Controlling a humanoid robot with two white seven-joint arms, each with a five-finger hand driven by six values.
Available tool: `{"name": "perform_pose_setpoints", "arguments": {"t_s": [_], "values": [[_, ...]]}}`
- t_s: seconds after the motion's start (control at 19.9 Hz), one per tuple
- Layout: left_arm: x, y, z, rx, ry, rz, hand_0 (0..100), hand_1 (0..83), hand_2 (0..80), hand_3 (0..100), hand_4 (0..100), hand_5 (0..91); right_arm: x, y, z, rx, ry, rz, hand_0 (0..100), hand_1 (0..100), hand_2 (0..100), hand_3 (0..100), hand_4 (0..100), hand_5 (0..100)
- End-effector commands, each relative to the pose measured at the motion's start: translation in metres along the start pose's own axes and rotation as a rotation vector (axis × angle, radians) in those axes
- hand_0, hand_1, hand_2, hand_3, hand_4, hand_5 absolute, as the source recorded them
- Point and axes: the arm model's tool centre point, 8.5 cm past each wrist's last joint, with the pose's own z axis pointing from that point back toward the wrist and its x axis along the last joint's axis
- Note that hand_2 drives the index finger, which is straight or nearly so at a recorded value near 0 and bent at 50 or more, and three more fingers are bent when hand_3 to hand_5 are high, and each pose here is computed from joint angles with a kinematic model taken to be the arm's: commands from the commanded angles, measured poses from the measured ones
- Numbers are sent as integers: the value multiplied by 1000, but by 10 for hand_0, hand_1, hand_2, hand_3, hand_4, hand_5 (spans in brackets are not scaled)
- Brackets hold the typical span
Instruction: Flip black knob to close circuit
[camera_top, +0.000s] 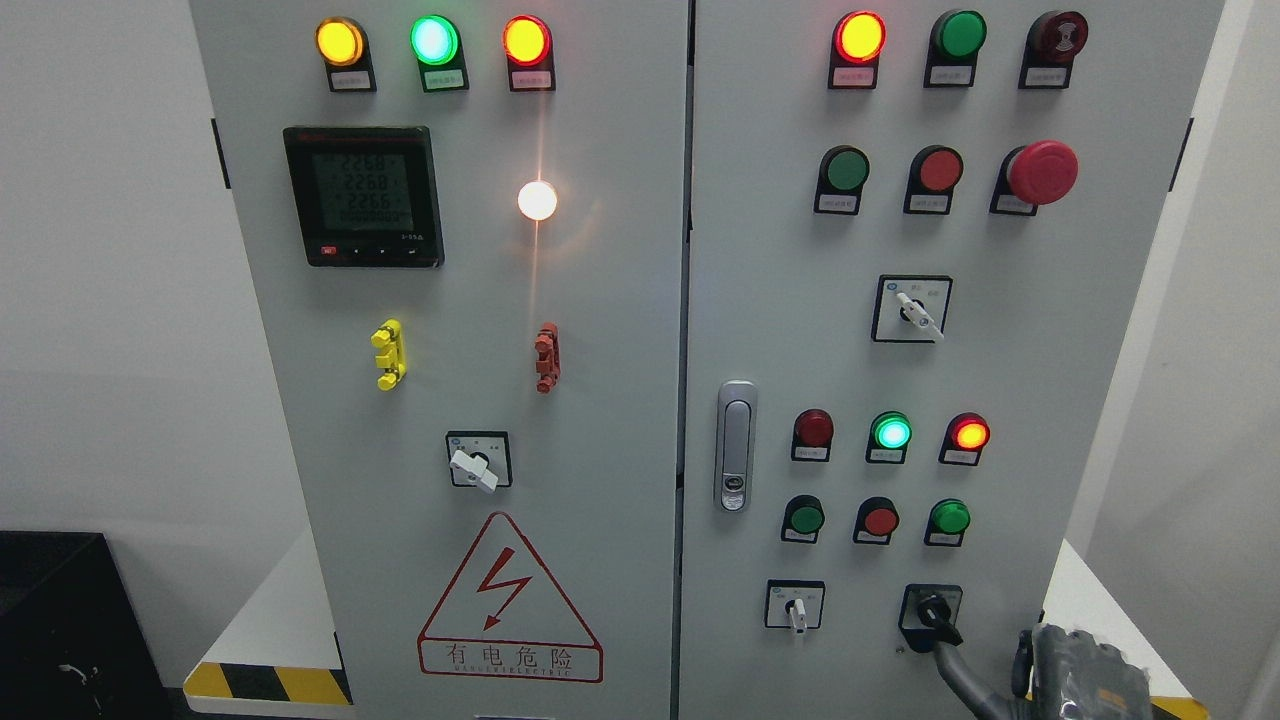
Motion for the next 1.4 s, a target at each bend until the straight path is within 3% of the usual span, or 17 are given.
{"name": "perform_pose_setpoints", "arguments": {"t_s": [0.0,1.35], "values": [[-5,-2,0,-4,-5,3,120,556,0,0,0,0,-4,-4,-2,-12,11,-6,0,53,886,1000,949,1000],[-5,-2,0,-4,-5,3,120,556,0,0,0,0,7,-5,-1,-40,-35,-7,0,54,883,1000,943,1000]]}}
